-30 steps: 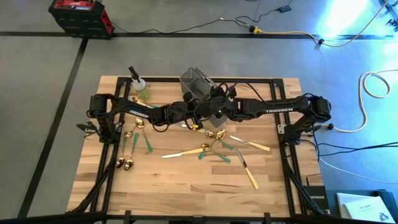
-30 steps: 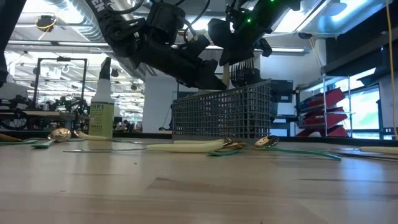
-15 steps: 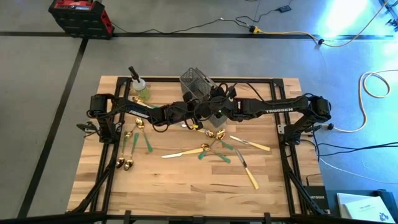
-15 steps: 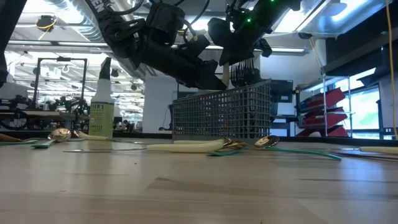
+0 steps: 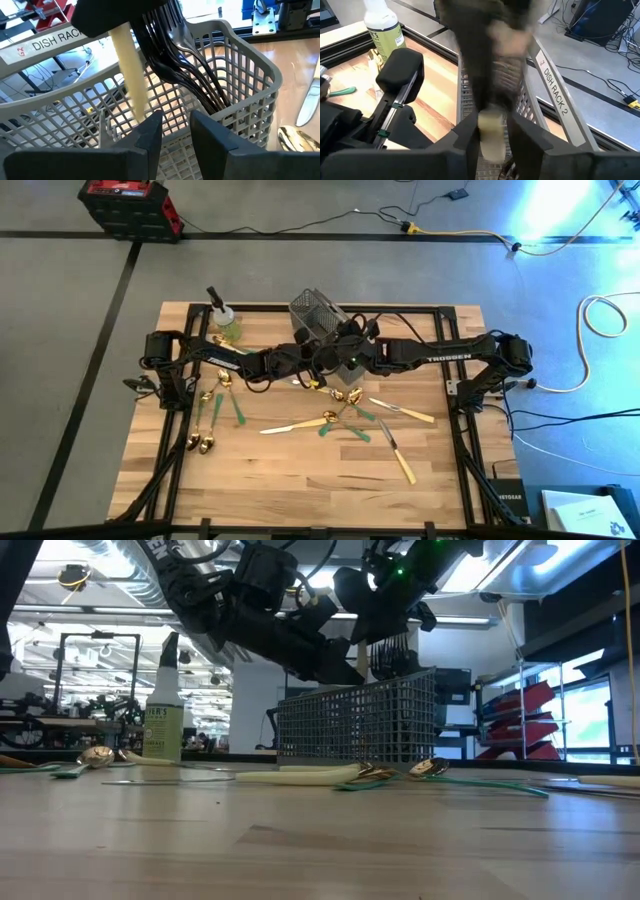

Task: Sort silverware
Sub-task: Put the yellow table knife into the gray silverware organizer

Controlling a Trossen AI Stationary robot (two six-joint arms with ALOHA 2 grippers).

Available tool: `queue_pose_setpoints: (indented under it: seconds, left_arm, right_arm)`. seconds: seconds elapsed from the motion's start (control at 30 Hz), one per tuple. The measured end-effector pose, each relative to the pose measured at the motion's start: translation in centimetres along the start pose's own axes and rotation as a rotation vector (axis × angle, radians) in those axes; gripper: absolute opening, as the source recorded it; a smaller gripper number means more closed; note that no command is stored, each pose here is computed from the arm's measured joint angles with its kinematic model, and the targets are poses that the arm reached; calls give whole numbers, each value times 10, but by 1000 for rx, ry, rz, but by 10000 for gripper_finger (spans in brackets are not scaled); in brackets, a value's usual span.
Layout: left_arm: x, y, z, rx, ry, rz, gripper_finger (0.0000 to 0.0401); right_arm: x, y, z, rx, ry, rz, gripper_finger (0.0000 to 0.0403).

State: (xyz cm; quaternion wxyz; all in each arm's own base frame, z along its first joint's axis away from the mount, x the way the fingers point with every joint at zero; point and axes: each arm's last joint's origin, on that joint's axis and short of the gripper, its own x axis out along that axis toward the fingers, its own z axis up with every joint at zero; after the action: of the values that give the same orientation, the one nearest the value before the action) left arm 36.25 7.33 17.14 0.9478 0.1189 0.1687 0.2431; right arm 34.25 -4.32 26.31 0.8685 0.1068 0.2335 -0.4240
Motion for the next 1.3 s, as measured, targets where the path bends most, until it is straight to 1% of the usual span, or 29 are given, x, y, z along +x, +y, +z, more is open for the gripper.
queue_pose_setpoints:
  seconds: [0.13, 0.23, 0.63, 0.73, 0.8, 0.93, 1.1, 1.2, 1.3]
  left_arm:
    - [0, 1, 0, 21, 5, 20, 86]
    - [1, 4, -1, 16, 8, 28, 86]
    - [2, 8, -2, -4, 12, 43, 86]
    - [-4, 9, 2, -66, 2, 39, 86]
    - [-8, 12, 7, -85, -1, 38, 86]
    - [-23, 21, 25, -77, -20, 58, 86]
    - [-46, 31, 46, -78, -28, 33, 86]
    - [-67, 36, 63, -71, -63, 15, 86]
    - [-96, 37, 79, -9, -71, -28, 86]
  right_arm:
    - [0, 0, 0, 0, 1, 1, 124]
    - [0, 0, 0, -1, 2, 0, 137]
    - [0, 0, 0, -1, 2, -1, 140]
    - [-1, 3, 0, 8, -1, 27, 140]
    - [-5, 6, 0, -8, -15, 45, 140]
    - [-16, 12, 4, -49, -21, 58, 140]
    - [-31, 19, 15, -73, -48, 26, 140]
    - [-40, 23, 19, -94, -73, 3, 140]
    - [-51, 30, 25, -124, -110, 4, 140]
